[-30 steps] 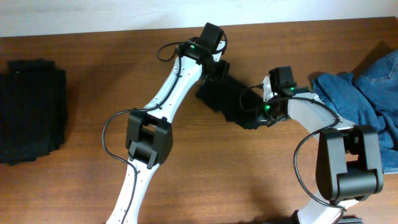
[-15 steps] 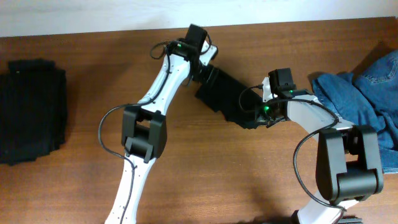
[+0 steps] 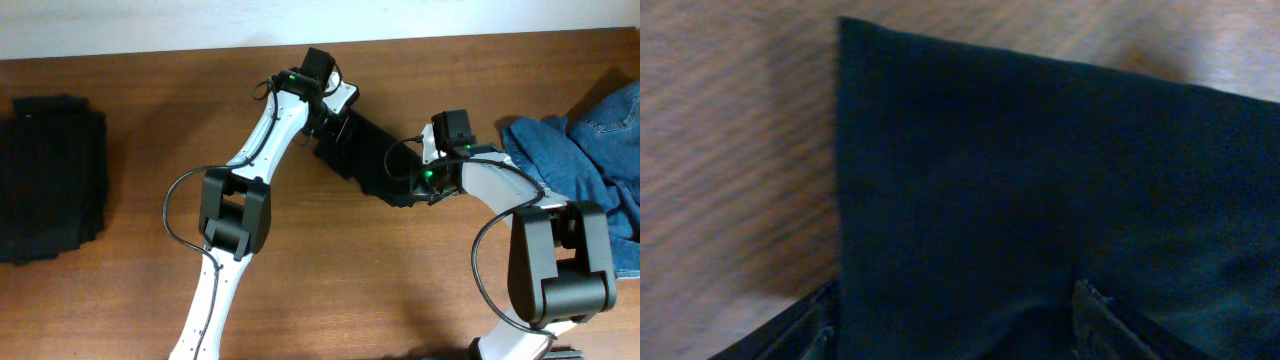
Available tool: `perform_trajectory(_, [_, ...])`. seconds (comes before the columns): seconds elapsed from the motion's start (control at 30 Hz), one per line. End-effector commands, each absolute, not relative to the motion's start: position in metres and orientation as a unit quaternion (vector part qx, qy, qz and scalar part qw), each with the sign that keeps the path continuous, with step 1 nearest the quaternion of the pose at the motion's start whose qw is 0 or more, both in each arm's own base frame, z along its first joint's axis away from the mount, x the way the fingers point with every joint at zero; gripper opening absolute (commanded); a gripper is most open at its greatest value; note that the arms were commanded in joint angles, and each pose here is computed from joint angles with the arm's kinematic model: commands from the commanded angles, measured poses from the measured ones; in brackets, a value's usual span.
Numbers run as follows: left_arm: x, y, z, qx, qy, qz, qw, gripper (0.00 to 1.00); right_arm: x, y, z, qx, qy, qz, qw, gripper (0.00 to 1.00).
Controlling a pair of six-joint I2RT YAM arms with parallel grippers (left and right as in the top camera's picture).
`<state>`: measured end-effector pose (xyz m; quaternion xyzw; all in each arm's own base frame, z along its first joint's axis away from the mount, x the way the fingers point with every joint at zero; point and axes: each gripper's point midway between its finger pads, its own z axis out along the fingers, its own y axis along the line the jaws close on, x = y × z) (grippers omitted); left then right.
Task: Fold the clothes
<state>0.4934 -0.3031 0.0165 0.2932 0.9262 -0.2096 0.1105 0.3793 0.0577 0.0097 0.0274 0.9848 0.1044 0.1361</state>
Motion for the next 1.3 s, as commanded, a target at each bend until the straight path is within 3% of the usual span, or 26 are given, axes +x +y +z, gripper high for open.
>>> perform_trajectory(0.0, [0.475, -0.310, -0.008, 0.298, 0.923, -0.237, 0.066, 0.71, 0.369, 0.063, -0.001, 0.024, 0.986, 0.113, 0.118, 0.04])
perform_trajectory(0.17, [0.465, -0.304, -0.011, 0.299, 0.925, -0.231, 0.044, 0.70, 0.369, 0.063, -0.001, 0.024, 0.986, 0.113, 0.118, 0.04])
perform_trajectory(0.23, [0.463, -0.303, -0.011, 0.306, 0.923, -0.230, 0.041, 0.65, 0.369, 0.063, -0.001, 0.024, 0.986, 0.113, 0.118, 0.04])
perform_trajectory(0.3, [0.463, -0.303, -0.011, 0.307, 0.923, -0.230, 0.040, 0.48, 0.369, 0.063, -0.001, 0.024, 0.986, 0.113, 0.118, 0.04])
perform_trajectory(0.37, [0.463, -0.303, -0.011, 0.307, 0.923, -0.230, 0.041, 0.16, 0.369, 0.063, -0.001, 0.024, 0.986, 0.113, 0.118, 0.05])
perform_trajectory(0.43, [0.464, -0.303, -0.011, 0.306, 0.923, -0.230, 0.042, 0.00, 0.370, 0.064, 0.000, 0.024, 0.986, 0.114, 0.121, 0.13])
perform_trajectory(0.53, [0.465, -0.299, -0.011, 0.303, 0.924, -0.229, 0.041, 0.01, 0.377, 0.067, 0.011, 0.021, 0.983, 0.123, 0.132, 0.24])
perform_trajectory(0.63, [0.467, -0.293, -0.006, 0.297, 0.926, -0.228, 0.040, 0.01, 0.396, 0.078, 0.056, -0.005, 0.974, 0.152, 0.171, 0.45])
perform_trajectory(0.73, [0.476, -0.287, 0.010, 0.291, 0.928, -0.228, 0.052, 0.01, 0.415, 0.081, 0.115, -0.021, 0.962, 0.158, 0.222, 0.74])
perform_trajectory(0.77, [0.480, -0.284, 0.017, 0.289, 0.928, -0.228, 0.058, 0.01, 0.418, 0.078, 0.130, -0.020, 0.960, 0.151, 0.233, 0.77])
perform_trajectory(0.93, [0.506, -0.249, 0.068, 0.271, 0.940, -0.178, 0.108, 0.00, 0.414, 0.066, 0.167, -0.012, 0.963, 0.118, 0.243, 0.82])
perform_trajectory(1.27, [0.521, -0.155, 0.179, 0.186, 0.960, -0.014, 0.209, 0.01, 0.394, 0.045, 0.146, 0.026, 0.979, 0.065, 0.192, 0.84])
